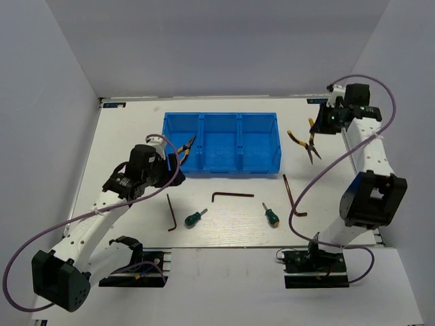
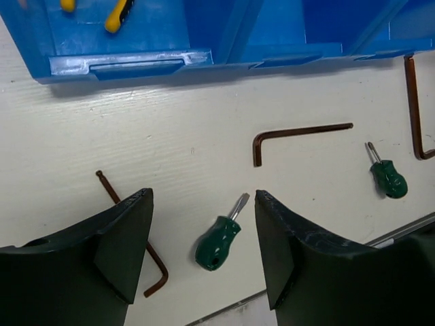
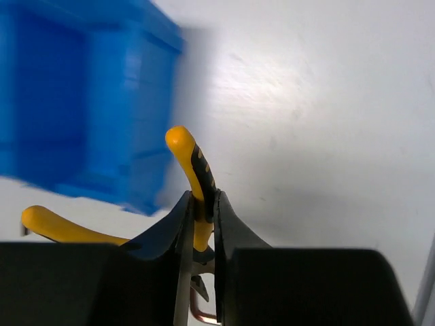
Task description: Sort the tools into containers
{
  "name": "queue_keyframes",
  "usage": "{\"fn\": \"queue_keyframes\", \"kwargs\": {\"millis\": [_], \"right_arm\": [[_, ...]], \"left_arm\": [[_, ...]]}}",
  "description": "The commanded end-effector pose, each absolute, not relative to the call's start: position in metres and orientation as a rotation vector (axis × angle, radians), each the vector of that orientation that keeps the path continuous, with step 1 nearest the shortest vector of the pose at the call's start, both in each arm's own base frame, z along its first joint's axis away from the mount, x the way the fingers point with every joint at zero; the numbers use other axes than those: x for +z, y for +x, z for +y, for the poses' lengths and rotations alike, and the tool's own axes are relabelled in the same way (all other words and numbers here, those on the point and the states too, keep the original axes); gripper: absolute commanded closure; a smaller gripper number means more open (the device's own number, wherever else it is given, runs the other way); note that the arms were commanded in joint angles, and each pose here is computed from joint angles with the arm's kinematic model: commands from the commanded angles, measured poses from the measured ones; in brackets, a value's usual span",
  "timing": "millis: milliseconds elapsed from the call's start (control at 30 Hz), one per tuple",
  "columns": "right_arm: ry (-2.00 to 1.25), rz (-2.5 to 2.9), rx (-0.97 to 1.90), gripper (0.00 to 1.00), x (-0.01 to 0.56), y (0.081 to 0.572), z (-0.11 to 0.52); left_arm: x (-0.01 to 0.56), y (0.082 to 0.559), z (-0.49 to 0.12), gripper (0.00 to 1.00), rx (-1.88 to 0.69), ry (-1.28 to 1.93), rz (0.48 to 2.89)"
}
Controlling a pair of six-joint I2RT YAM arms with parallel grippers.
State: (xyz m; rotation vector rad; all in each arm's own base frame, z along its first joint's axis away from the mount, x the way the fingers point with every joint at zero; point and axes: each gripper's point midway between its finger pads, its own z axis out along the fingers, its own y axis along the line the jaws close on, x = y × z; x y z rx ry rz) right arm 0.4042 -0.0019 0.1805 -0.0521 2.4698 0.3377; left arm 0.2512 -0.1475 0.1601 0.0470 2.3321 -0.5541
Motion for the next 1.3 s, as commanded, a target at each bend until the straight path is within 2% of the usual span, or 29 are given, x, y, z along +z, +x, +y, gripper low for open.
{"fn": "queue_keyframes", "kwargs": {"millis": [0,133,267,433,600,667,767,933,1067,1267], "right_arm": [[-0.287,2.279,0.661,1.0,0.253,0.392,0.071],[-0.462,2.151,0.863,1.0,0.286,0.389,0.143],[-0.661,2.084,1.008,1.0,0.296,0.382,0.236],[-0.72,1.987,1.235,1.0,0.304,0.398,0.32],[-0.763,1.765,1.451,1.0,0.337,0.411,0.403],[-0.741,1.722,1.526,1.0,0.355,0.409,0.418],[-0.769,1.689,1.586,1.0,0.349,0.398,0.457],[-0.777,1.707,1.481,1.0,0.273,0.413,0.491],[-0.755,1.82,1.293,1.0,0.222,0.437,0.49],[-0.779,1.894,1.133,1.0,0.179,0.451,0.475]], "left_arm": [[0.16,0.24,-0.141,0.29,-0.547,0.002,2.333],[0.149,0.233,-0.135,0.3,-0.519,-0.07,2.384],[0.139,0.227,-0.128,0.31,-0.465,-0.138,2.436],[0.136,0.221,-0.122,0.31,-0.421,-0.203,2.465],[0.138,0.218,-0.118,0.31,-0.415,-0.248,2.456],[0.14,0.216,-0.118,0.31,-0.421,-0.262,2.454],[0.133,0.211,-0.115,0.31,-0.41,-0.263,2.473],[0.121,0.206,-0.112,0.31,-0.381,-0.293,2.512],[0.113,0.208,-0.115,0.31,-0.392,-0.301,2.523],[0.095,0.206,-0.118,0.31,-0.401,-0.309,2.555]]}}
